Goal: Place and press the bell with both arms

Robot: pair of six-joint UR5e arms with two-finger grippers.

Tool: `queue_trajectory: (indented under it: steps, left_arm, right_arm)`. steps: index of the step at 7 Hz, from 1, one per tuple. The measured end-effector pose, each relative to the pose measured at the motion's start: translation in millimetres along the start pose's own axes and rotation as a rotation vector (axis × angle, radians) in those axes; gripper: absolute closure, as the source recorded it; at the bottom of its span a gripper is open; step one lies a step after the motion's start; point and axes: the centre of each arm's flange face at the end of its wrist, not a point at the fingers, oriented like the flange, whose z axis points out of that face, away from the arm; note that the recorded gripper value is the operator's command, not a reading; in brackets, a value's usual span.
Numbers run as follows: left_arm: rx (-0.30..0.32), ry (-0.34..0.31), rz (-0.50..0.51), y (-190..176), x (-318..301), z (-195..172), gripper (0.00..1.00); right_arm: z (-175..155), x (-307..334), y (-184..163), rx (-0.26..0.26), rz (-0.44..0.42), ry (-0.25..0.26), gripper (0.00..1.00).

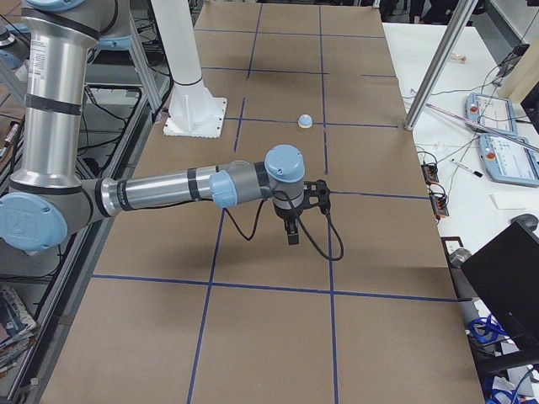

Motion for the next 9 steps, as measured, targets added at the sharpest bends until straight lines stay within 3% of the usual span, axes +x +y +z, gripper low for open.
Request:
queue_trajectory:
  steps: [3,9]
  left_arm:
    - [-0.027,0.017,-0.149,54.8,-67.8,20.4,0.00]
    - [-0.035,0.023,-0.163,79.3,-66.6,25.0,0.00]
  right_arm:
    - [-4.7,19.2,24.6,-0.001,-0.017,0.013,0.00]
    - [4.2,19.3,38.6,-0.042,0.006,0.024,0.00]
